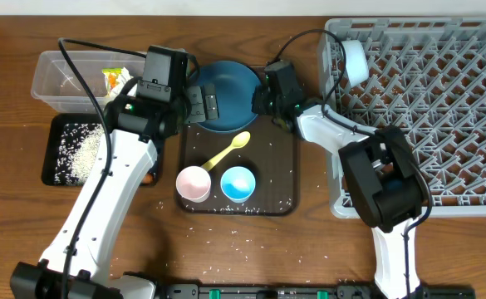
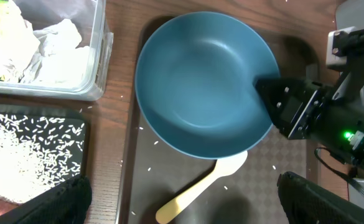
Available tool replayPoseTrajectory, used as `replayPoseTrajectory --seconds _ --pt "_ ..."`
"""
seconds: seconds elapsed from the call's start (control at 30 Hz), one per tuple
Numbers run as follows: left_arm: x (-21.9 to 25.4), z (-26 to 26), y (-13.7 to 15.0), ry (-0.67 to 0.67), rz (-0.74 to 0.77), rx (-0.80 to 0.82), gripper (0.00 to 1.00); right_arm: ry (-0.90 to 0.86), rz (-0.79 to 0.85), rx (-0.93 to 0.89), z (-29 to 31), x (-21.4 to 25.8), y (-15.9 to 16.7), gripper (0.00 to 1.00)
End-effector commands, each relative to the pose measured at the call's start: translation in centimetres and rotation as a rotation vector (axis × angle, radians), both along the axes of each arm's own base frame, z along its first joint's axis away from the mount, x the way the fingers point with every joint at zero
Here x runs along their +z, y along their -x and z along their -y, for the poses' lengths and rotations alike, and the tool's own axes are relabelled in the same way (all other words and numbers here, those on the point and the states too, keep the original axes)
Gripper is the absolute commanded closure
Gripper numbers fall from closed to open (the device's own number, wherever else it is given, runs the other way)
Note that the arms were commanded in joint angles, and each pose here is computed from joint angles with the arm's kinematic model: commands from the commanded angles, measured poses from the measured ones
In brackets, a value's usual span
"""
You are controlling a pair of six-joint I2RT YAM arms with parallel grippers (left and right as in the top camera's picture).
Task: Sort waste into correct bins and load items into the dishwasher rack
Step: 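Lift the blue plate with the right gripper and stand it in the rack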
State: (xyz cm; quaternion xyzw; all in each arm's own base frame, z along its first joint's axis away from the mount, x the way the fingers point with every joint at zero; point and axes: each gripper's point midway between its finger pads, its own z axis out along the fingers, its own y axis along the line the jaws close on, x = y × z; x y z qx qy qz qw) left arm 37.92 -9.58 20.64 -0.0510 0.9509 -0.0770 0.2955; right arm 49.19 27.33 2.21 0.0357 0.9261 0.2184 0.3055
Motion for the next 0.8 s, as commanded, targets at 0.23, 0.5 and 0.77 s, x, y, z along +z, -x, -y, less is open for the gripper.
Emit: replayPoseTrajectory --seconds 0.23,0.5,0.77 --pt "-0.7 -0.4 0.0 -0.014 -0.016 0.012 0.03 0.015 0.001 0.004 -0.3 -0.1 0.2 0.98" --pt "-0.7 -0.4 0.0 -0.014 -0.016 0.012 0.03 0.08 0.229 -0.061 5.5 11.1 -3.8 0.99" --pt "-0.7 -0.4 0.0 -0.014 -0.016 0.012 0.03 0.37 0.5 -0.428 20.0 27.5 -1.8 0.99"
